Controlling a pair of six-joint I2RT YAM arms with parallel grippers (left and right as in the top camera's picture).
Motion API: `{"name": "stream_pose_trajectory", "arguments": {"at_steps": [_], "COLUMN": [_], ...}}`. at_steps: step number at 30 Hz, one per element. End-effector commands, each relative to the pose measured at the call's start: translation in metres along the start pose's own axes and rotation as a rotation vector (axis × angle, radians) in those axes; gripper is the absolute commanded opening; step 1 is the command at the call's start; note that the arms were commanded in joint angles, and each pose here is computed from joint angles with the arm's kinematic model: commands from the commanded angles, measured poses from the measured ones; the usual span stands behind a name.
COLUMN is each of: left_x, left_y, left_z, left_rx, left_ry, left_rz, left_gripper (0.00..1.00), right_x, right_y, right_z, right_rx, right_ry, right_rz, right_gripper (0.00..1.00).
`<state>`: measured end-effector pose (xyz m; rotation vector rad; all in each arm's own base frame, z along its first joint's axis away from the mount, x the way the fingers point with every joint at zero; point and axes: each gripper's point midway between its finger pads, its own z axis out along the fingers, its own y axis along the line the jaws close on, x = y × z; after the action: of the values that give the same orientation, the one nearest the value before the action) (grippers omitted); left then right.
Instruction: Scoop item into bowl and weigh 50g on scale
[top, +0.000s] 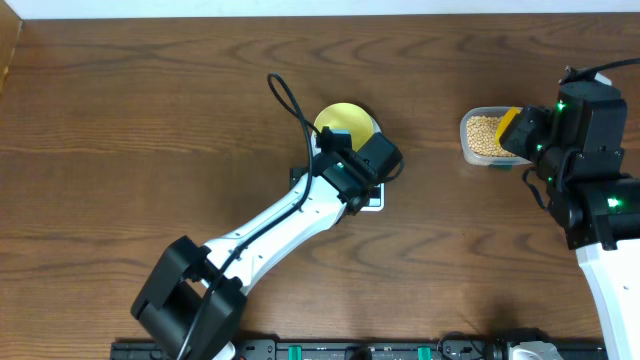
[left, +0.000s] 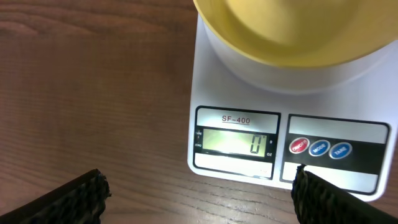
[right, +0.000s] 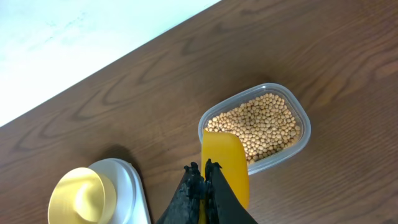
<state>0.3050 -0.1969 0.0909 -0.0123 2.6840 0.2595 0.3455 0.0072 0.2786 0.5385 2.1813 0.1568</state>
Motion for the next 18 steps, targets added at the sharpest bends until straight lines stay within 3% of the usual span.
{"name": "stream_pose_trajectory", "arguments": {"at_steps": [1,18], "left_x": [0.006,0.007], "left_y": [0.002,-0.002], "left_z": [0.01,0.022], "left_rx": [-0.033,-0.046], "left_ry": [0.016,0.017], "left_rz": [0.006,0.012], "left_gripper": [0.96,0.96], "right_x": [-0.009,-0.009], "right_y": [0.001,0.002], "right_z": [-0.008,-0.008], "right_rx": [-0.009,-0.01], "right_ry": [-0.026,-0.028], "right_rz": [0.007,0.007], "right_gripper": [0.01,0.01]}}
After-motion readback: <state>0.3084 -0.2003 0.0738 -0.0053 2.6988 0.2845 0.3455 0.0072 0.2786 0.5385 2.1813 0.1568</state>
